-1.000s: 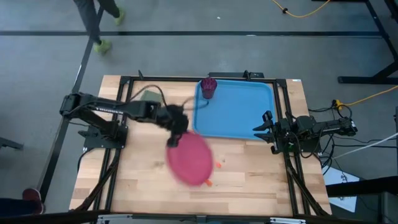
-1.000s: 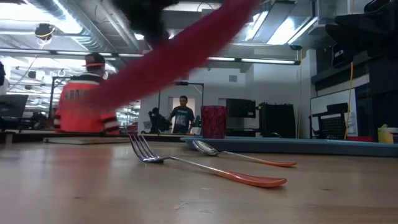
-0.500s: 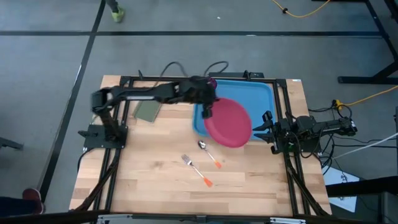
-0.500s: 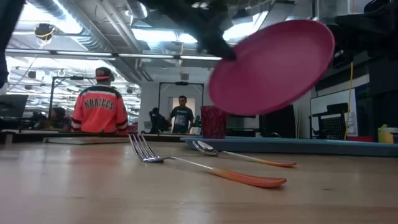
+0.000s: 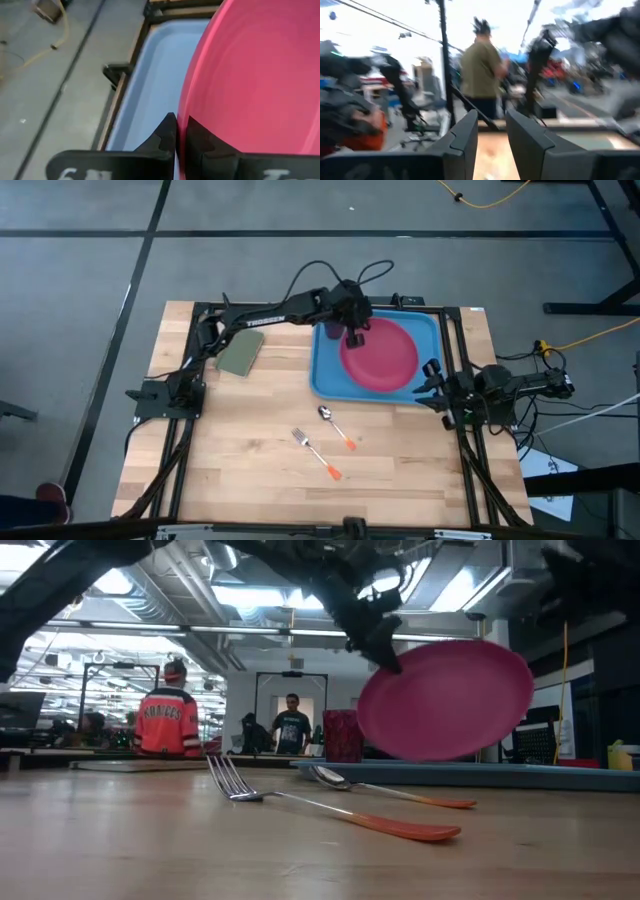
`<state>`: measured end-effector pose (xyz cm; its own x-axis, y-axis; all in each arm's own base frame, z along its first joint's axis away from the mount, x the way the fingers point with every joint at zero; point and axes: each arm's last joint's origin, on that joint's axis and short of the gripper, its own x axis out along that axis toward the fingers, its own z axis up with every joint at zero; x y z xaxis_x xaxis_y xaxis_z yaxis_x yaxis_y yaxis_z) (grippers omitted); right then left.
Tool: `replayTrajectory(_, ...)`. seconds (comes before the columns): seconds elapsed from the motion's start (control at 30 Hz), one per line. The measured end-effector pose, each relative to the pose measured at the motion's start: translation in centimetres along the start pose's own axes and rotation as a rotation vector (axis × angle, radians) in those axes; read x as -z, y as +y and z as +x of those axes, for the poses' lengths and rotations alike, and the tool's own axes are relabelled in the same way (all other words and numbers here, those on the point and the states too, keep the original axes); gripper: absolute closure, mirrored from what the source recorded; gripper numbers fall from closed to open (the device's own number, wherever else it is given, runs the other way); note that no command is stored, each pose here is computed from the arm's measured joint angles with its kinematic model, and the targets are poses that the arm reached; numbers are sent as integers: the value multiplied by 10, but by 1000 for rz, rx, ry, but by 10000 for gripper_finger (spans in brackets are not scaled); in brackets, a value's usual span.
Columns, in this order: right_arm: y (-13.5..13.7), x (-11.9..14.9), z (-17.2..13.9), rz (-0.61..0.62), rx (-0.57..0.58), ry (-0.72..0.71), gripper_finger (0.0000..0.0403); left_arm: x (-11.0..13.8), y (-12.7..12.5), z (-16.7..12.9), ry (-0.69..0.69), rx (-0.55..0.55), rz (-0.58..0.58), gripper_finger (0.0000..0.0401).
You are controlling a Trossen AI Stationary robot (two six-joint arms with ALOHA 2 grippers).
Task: Pick and place plate/cup/fork/spoon on tray
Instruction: Put the pink plate on the blue tray to the bottom right of the red cup
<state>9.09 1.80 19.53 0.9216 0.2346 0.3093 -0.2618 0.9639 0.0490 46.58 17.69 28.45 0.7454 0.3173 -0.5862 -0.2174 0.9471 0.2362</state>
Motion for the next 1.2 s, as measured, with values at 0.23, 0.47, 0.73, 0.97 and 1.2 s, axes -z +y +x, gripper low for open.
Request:
replayTrajectory(0.23, 4, -23, -2, -155, -82, -212, 295, -1, 4, 0, -18, 14, -5, 400)
replayTrajectory(0.47, 5, -29, -2, -162, -80, -219, 295, 1, 1, 8, -34, 60, -5, 400)
replayTrajectory(0.73, 4, -27, -1, -153, -80, -192, 295, 6, 2, 13, -15, 65, -1, 400)
replayTrajectory(0.97, 4, -24, -1, -148, -80, -168, 295, 15, -9, 31, 6, 67, 48, 394)
replayTrajectory(1.2, 4, -23, -1, -147, -80, -159, 295, 9, -13, 31, -36, 16, 89, 388)
